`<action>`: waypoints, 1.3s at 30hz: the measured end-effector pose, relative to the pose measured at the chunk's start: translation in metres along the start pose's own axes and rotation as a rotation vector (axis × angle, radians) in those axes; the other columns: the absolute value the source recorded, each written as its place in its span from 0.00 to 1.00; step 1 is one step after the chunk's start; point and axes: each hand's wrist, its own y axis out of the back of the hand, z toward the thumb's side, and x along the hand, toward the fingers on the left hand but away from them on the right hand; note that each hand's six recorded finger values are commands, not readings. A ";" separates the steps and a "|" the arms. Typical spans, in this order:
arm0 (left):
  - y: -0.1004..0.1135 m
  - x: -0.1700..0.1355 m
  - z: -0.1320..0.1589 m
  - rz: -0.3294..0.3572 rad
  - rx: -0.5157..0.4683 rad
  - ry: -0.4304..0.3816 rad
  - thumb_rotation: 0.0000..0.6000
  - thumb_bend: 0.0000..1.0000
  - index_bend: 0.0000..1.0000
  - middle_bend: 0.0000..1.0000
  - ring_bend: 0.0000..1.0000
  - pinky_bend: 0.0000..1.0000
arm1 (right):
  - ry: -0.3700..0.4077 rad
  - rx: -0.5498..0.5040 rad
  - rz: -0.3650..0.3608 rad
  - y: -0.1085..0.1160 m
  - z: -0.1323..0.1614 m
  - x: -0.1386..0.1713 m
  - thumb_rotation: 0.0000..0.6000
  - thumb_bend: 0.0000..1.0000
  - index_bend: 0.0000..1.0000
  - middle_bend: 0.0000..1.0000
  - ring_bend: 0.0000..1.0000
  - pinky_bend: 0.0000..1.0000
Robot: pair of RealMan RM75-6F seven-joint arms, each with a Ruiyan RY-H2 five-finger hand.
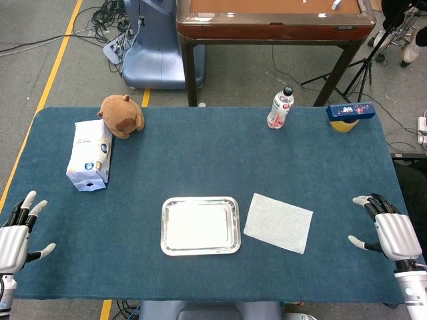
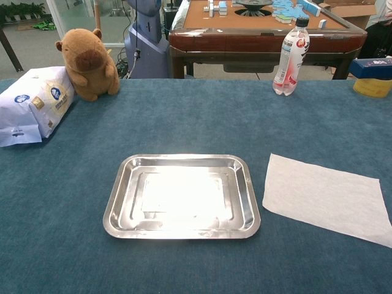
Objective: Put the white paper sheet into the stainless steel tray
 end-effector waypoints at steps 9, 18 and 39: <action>0.000 -0.001 -0.002 0.001 0.000 0.007 1.00 0.00 0.16 0.00 0.00 0.32 | 0.006 0.000 0.003 -0.002 0.001 -0.004 1.00 0.00 0.25 0.33 0.24 0.42; 0.002 -0.004 -0.004 0.009 -0.004 0.013 1.00 0.00 0.17 0.00 0.00 0.32 | 0.070 0.038 0.004 -0.005 0.016 -0.006 1.00 0.00 0.32 0.79 0.77 0.85; 0.000 -0.005 -0.003 0.001 0.003 0.020 1.00 0.00 0.18 0.00 0.00 0.32 | 0.294 0.307 0.125 -0.036 0.033 -0.024 1.00 0.00 0.45 1.00 1.00 1.00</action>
